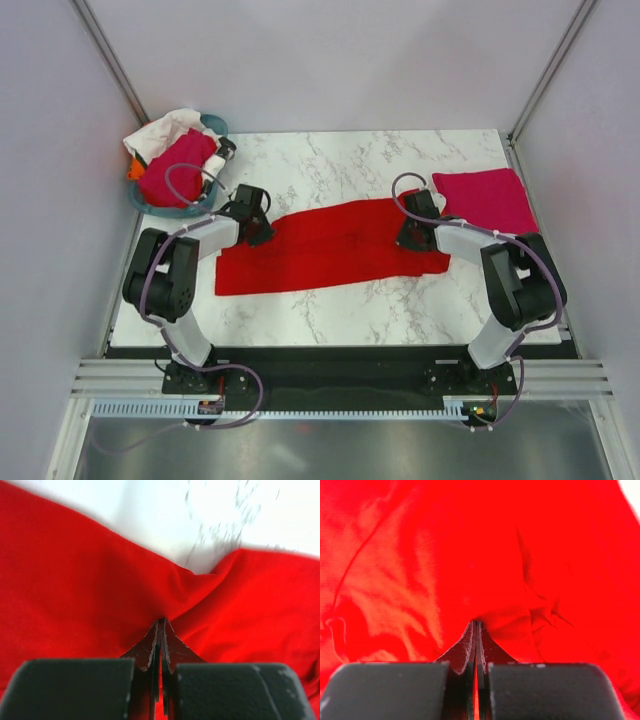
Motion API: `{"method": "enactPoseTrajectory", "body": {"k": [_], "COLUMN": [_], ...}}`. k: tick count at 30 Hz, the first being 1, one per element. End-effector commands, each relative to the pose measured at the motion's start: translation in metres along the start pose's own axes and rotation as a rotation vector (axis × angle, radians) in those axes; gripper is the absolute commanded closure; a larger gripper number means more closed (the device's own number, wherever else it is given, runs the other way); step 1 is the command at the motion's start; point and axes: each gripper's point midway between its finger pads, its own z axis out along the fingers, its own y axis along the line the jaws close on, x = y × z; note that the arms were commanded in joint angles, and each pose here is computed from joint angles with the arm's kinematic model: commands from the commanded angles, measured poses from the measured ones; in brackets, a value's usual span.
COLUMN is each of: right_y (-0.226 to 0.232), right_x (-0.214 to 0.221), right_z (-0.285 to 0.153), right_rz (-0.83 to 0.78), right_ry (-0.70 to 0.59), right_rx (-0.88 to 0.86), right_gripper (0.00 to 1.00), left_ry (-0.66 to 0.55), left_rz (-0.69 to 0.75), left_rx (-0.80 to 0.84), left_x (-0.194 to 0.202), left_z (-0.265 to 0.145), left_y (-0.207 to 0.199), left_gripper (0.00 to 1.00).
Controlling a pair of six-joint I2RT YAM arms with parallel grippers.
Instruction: Fold and stack the t-shirts
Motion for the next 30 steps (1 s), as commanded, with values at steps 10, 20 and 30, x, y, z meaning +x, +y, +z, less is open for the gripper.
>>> {"method": "enactPoseTrajectory", "body": {"k": [10, 20, 30], "right_y": [0.031, 0.065, 0.096], "right_x": [-0.053, -0.086, -0.099], "right_z": [0.053, 0.11, 0.156], "right_rz": [0.081, -0.023, -0.133], "right_ry": [-0.004, 0.038, 0.107], "right_rx": [0.013, 0.03, -0.02], "right_gripper": [1.0, 1.0, 1.0], "left_ry": [0.066, 0.119, 0.081], "left_rz": [0.117, 0.096, 0.114], "left_rx": [-0.09, -0.024, 0.098], "left_x": [0.097, 0.172, 0.233], "left_z": [-0.044, -0.071, -0.104], "left_y": [0.037, 0.02, -0.018], "left_gripper": [0.98, 0.98, 0.98]}}
